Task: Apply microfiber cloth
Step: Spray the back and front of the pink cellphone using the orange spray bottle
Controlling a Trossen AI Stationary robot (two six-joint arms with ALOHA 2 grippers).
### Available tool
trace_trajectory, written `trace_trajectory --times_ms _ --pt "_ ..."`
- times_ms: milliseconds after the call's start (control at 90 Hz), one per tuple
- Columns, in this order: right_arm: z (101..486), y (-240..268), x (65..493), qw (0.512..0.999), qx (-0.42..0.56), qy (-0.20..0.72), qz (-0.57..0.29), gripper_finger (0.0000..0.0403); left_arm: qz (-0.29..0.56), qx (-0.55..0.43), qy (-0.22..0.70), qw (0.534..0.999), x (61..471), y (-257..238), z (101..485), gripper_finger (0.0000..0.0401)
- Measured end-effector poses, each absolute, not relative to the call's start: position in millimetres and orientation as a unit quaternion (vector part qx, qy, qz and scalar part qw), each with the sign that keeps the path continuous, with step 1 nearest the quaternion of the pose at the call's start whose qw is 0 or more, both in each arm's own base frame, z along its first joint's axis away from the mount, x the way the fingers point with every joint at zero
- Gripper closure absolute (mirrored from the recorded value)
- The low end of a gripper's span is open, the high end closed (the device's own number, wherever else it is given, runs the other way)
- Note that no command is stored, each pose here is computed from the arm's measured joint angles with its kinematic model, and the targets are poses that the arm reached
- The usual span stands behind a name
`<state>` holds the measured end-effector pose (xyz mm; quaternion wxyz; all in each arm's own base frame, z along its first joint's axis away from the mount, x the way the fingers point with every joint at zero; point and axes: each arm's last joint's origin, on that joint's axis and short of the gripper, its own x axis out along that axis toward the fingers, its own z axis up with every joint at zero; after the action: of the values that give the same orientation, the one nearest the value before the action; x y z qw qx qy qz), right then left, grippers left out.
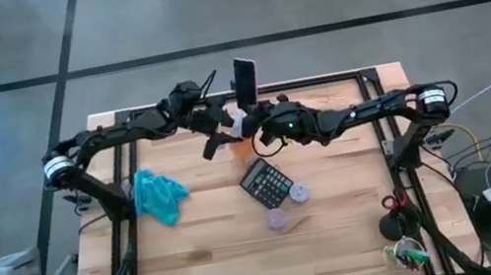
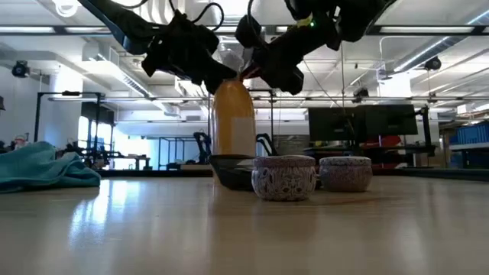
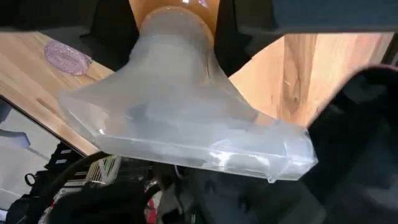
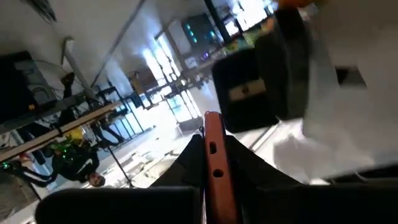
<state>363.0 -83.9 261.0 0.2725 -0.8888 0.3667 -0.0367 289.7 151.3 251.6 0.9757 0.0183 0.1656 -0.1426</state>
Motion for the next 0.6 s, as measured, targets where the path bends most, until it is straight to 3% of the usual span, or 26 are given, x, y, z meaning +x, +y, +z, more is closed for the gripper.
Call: trace_trajectory --times_ms 122,289,433,600 --pt "256 -84 362 0.379 -0.846 0.37 -0.061 0.0389 -0.134 0.011 0.176 0.975 284 151 255 0.0148" --pt "248 -84 359 0.593 -0.703 0.362 -0.149 0.0389 -0.099 0.019 0.196 0.975 268 152 266 0.0065" --pt "248 -83 359 0.755 -0.517 0.316 -0.252 0.0389 -0.074 0.021 0.223 0.972 262 155 264 0.0048" --pt "243 -80 357 0.831 -0.375 0.29 -0.292 0.0389 -0.038 0.029 0.238 0.97 259 160 263 0.0054"
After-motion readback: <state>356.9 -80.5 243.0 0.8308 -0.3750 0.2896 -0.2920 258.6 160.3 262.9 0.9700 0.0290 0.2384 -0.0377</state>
